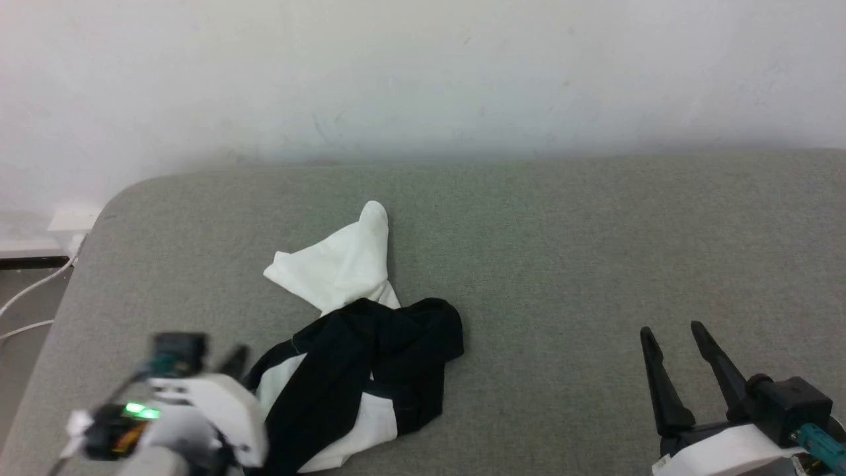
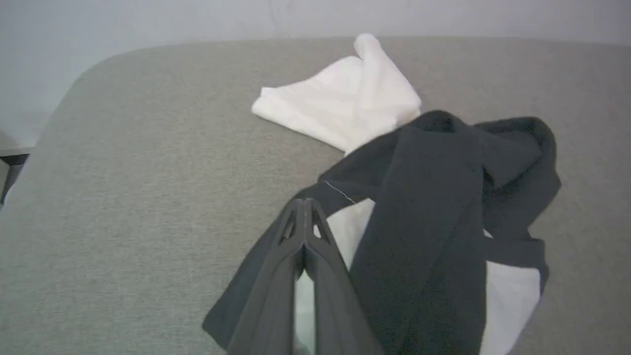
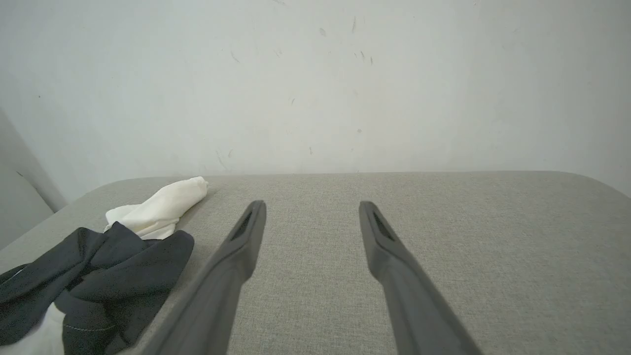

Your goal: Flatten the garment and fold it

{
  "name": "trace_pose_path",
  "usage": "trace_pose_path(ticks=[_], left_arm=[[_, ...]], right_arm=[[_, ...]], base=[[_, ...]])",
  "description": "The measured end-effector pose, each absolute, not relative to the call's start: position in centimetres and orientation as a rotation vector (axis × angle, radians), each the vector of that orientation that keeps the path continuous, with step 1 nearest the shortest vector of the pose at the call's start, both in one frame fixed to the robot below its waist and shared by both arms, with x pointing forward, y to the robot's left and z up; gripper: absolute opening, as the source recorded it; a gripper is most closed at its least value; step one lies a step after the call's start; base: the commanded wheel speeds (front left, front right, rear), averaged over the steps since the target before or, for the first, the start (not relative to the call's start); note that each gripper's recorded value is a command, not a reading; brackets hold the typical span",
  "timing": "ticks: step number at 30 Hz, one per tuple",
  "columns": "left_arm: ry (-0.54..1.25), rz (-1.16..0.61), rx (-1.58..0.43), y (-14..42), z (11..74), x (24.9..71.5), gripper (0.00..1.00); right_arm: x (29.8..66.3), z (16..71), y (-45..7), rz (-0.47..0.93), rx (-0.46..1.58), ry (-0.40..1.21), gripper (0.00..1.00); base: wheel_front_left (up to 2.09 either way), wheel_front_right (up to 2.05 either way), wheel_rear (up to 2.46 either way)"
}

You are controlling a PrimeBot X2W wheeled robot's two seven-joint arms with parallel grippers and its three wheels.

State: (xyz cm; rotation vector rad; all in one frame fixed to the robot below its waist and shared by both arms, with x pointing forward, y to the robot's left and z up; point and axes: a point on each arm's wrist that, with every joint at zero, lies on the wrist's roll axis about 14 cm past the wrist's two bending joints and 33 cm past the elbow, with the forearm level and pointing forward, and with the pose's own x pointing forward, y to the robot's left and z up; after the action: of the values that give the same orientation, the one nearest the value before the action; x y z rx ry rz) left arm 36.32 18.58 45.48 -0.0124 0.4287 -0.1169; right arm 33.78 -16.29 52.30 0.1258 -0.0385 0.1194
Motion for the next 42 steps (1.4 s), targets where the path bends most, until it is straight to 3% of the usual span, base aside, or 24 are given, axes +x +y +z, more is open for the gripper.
trace_pose_path(ticks=[4, 13, 23, 24, 25, 26, 33, 42], left_arm=[[0.288, 0.088, -0.041, 24.4, 49.0, 36.6, 0.0], [0.351, 0.296, -0.145, 28.8, 46.8, 30.5, 0.0], [0.382, 0.343, -0.221, 28.8, 45.2, 28.1, 0.0], [0.375, 0.331, -0.22, 28.6, 45.4, 28.3, 0.16], [0.365, 0.321, -0.22, 28.4, 45.6, 28.7, 0.8], [0.354, 0.3, -0.22, 28.0, 46.0, 29.1, 1.0], [0.31, 0.008, -0.223, 21.1, 48.8, 33.7, 1.0], [0.437, -0.273, -0.17, 13.9, 47.5, 37.9, 1.0]], right_arm=[[34.0, 52.3, -16.2, 0.123, 0.125, -0.038, 1.0], [34.5, 52.1, -15.2, 0.155, 0.13, -0.031, 1.0], [34.6, 52.1, -14.7, 0.17, 0.13, -0.031, 1.0], [34.6, 52.1, -14.7, 0.171, 0.131, -0.031, 1.0], [34.6, 52.1, -14.7, 0.172, 0.13, -0.029, 1.0], [34.6, 52.1, -14.7, 0.171, 0.13, -0.029, 1.0], [34.6, 52.1, -14.9, 0.164, 0.131, -0.028, 1.0], [34.4, 51.8, -16.0, 0.126, 0.133, -0.023, 1.0]], base=[[0.0, 0.0, 0.0], [0.0, 0.0, 0.0], [0.0, 0.0, 0.0], [0.0, 0.0, 0.0], [0.0, 0.0, 0.0], [0.0, 0.0, 0.0], [0.0, 0.0, 0.0], [0.0, 0.0, 0.0]])
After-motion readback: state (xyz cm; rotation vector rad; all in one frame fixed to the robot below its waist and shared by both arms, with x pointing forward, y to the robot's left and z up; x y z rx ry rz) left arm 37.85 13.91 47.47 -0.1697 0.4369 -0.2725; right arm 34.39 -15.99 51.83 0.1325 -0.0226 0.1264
